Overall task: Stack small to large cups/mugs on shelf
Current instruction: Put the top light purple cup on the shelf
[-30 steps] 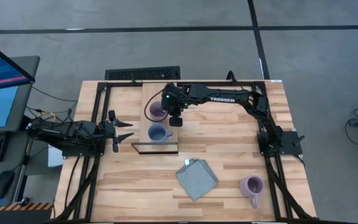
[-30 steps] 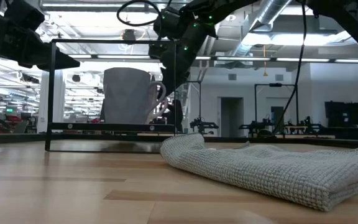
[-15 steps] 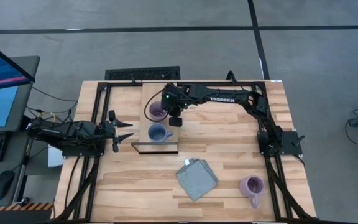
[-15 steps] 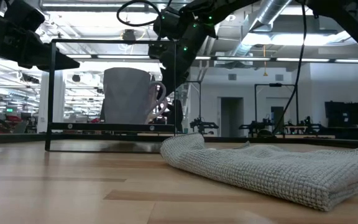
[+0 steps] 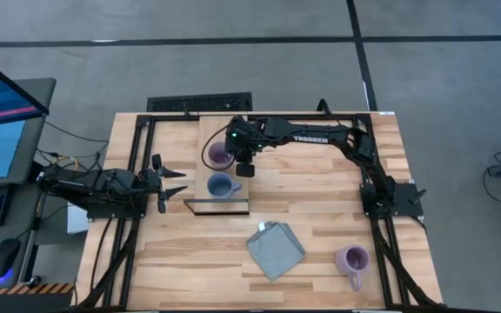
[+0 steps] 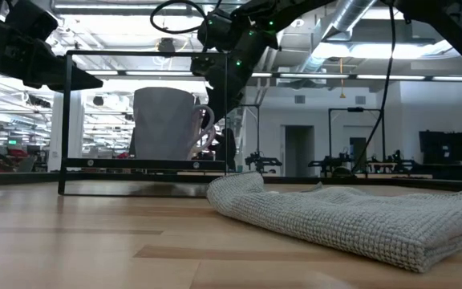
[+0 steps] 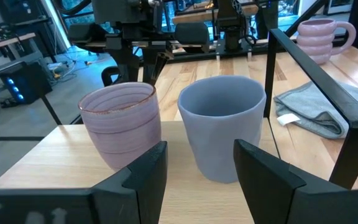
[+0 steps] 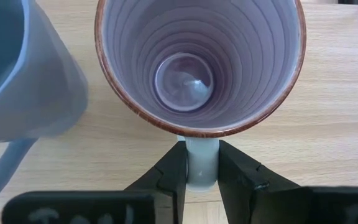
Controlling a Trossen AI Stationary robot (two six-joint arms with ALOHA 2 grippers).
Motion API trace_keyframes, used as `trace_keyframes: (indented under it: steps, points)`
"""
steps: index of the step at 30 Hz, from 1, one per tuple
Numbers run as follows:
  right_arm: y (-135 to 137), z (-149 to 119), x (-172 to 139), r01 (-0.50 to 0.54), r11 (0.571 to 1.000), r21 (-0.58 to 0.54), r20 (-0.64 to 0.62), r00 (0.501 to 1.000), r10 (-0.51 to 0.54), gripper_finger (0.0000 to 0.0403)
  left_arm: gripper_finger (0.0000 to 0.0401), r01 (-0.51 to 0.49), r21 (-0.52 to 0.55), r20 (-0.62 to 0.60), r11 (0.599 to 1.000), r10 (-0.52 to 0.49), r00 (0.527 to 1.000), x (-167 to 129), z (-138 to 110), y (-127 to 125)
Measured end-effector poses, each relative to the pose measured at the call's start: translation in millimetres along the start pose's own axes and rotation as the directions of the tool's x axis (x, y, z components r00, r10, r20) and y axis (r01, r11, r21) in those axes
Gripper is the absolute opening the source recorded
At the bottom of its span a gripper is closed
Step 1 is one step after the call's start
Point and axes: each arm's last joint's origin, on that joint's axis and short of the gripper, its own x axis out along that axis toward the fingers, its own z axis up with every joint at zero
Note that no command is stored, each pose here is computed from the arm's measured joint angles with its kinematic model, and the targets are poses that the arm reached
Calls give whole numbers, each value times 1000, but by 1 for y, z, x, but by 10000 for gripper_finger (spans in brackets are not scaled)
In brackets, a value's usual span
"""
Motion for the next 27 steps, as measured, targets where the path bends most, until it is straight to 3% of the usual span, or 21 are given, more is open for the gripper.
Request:
trace_keyframes:
  steps: [27]
  points:
    - [0, 0, 0, 5, 1000, -1, -5, 1000, -5, 98, 177, 0, 0, 0, 1000, 0, 1000, 0, 0, 0]
